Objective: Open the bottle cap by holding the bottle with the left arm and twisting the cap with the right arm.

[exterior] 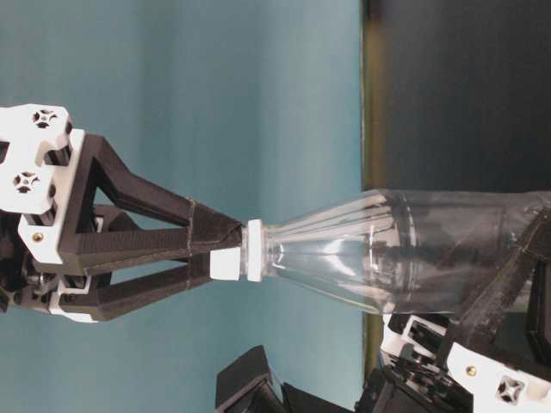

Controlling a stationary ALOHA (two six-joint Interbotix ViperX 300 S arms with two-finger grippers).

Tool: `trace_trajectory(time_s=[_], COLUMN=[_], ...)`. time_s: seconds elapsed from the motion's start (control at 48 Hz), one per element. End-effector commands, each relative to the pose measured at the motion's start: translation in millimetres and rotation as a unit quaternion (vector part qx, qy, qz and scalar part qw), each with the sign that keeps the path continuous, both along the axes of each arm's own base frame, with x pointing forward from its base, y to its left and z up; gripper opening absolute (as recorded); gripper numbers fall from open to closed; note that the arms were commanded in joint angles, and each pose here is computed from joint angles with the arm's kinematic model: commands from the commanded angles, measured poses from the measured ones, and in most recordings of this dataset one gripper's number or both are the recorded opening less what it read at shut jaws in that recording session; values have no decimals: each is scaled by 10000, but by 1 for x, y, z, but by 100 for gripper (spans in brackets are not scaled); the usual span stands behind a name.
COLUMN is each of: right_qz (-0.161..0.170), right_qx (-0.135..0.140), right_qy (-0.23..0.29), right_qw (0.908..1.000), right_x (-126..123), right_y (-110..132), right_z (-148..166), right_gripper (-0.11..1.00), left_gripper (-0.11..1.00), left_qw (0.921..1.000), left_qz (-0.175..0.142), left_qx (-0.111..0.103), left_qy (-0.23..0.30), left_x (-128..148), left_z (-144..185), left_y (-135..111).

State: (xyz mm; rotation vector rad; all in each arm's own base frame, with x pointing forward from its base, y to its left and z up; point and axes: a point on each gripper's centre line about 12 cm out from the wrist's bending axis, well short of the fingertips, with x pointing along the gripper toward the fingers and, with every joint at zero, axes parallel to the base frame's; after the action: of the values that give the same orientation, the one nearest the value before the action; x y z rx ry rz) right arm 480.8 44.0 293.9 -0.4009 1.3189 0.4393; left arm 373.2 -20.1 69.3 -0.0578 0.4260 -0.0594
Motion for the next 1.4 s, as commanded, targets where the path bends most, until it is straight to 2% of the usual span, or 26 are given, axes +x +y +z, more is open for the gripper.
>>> trace_trajectory(time_s=[0.0, 0.334, 0.48, 0.542, 0.771, 1.022, 1.23, 1.376], right_qz=[59, -103, -243, -314, -615, -1061, -1451, -1724], right_qx=[25, 26, -22, -39, 90, 418, 635, 833], right_qy=[-167, -150, -134, -164, -496, -1420, -1639, -1868], right_qw=[9998, 9998, 9996, 9994, 9968, 9833, 9737, 9636], right_x=[-2, -3, -5, -6, -17, -38, -63, -82], right_y=[17, 15, 14, 13, 13, 10, 7, 7], right_z=[10, 7, 7, 9, 36, 81, 79, 74], right_gripper=[38, 40, 74, 82, 81, 81, 81, 80], left_gripper=[83, 83, 83, 83, 83, 83, 83, 83], left_qw=[9999, 9999, 9999, 9998, 9999, 9999, 9999, 9999], left_qz=[-16, -12, -30, -26, -22, -30, -27, -27], left_qx=[-15, -20, -9, -16, -9, -9, -16, -16], left_qy=[140, 156, 162, 171, 170, 170, 163, 163], left_x=[-2, -2, -2, -2, -3, -3, -3, -3], left_z=[-5, -5, -6, -6, -6, -6, -5, -5], left_y=[-2, -2, -2, -2, -2, -2, -2, -2])
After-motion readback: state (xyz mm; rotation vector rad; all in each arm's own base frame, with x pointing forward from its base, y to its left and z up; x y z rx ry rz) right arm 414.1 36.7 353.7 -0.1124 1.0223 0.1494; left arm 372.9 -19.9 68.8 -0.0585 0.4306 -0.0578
